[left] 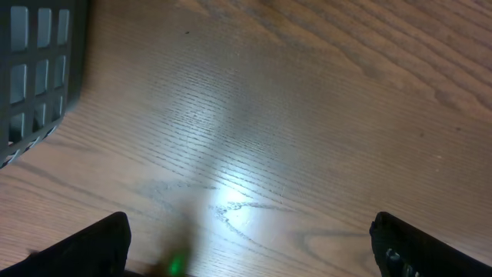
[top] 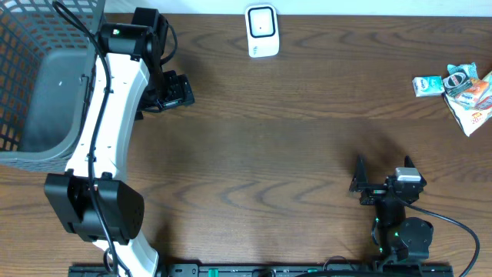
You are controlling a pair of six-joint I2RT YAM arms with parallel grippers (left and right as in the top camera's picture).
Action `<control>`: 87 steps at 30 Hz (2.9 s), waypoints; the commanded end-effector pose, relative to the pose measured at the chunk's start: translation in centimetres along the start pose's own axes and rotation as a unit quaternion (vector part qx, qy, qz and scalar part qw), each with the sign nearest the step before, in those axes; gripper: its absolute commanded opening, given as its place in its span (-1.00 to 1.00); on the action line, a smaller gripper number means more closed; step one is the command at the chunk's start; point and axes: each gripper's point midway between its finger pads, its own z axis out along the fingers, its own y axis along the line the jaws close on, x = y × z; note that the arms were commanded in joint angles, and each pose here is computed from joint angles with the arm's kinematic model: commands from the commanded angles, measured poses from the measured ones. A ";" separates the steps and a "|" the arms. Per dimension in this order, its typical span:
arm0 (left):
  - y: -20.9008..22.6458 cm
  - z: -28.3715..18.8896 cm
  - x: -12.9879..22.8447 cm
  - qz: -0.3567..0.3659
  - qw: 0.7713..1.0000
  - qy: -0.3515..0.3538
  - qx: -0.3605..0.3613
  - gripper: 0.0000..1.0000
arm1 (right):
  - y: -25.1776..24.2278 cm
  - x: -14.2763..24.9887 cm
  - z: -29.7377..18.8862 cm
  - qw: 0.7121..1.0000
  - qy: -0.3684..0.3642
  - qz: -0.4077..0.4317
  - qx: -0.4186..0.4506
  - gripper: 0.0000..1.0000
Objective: Scan the item barcode
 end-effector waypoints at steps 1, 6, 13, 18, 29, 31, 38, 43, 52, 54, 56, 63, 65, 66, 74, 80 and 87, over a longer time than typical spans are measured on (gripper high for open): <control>0.1 -0.5 0.2 -0.003 1.000 -0.005 0.003 0.95 | 0.0 0.1 0.0 1.000 0.000 -0.007 0.000 0.98; 0.1 -0.5 0.2 -0.003 1.000 -0.005 0.003 0.95 | 0.0 0.1 0.0 1.000 0.000 -0.007 0.000 0.99; 0.1 -0.5 0.2 -0.003 1.000 -0.005 0.003 0.96 | 0.0 0.1 0.0 1.000 0.000 -0.007 0.000 0.99; 0.8 -0.5 -0.1 0.014 1.000 -0.012 -0.018 0.95 | 0.0 0.1 0.0 1.000 0.001 -0.007 0.000 0.99; -1.7 -4.0 1.7 0.043 0.992 -0.114 0.040 0.95 | 0.0 0.1 0.0 1.000 0.001 -0.007 0.000 0.98; -1.8 -4.2 2.4 0.050 0.987 -0.144 0.056 0.95 | 0.0 0.1 0.0 1.000 0.000 -0.007 0.000 0.99; 1.6 -1.8 6.8 0.079 0.977 -0.188 0.066 0.95 | 0.0 0.1 0.0 1.000 0.001 -0.007 0.000 0.99; 4.2 0.0 9.6 0.074 0.968 -0.227 0.073 0.95 | 0.0 0.1 0.0 1.000 0.000 -0.007 0.000 0.99; 6.1 1.8 13.0 0.058 0.921 -0.364 0.128 0.96 | 0.0 0.1 0.0 1.000 0.000 -0.007 0.000 0.98; 6.5 1.5 13.7 0.056 0.909 -0.389 0.138 0.95 | 0.0 0.1 0.0 1.000 0.001 -0.007 0.000 0.98; 6.7 0.8 14.2 0.054 0.896 -0.415 0.149 0.95 | 0.0 0.1 0.0 1.000 0.001 -0.007 0.000 0.99; 7.1 -0.4 14.9 0.067 0.864 -0.472 0.161 0.95 | 0.0 0.1 0.0 1.000 0.000 -0.007 0.000 0.99; 7.2 0.2 14.7 0.067 0.859 -0.483 0.159 0.95 | 0.0 0.1 0.0 1.000 0.000 -0.007 0.000 0.99; 7.3 0.5 14.5 0.065 0.855 -0.489 0.159 0.95 | 0.0 0.1 0.0 1.000 0.000 -0.007 0.000 0.98; 5.1 0.6 12.5 0.091 0.797 -0.563 0.200 0.95 | 0.0 0.1 0.0 1.000 0.001 -0.007 0.000 0.99; 4.2 0.0 11.1 0.094 0.754 -0.610 0.226 0.95 | 0.0 0.1 0.0 1.000 0.001 -0.007 0.000 0.99; 3.7 -0.9 10.8 0.115 0.721 -0.643 0.231 0.95 | 0.0 0.1 0.0 1.000 0.001 -0.007 0.000 0.99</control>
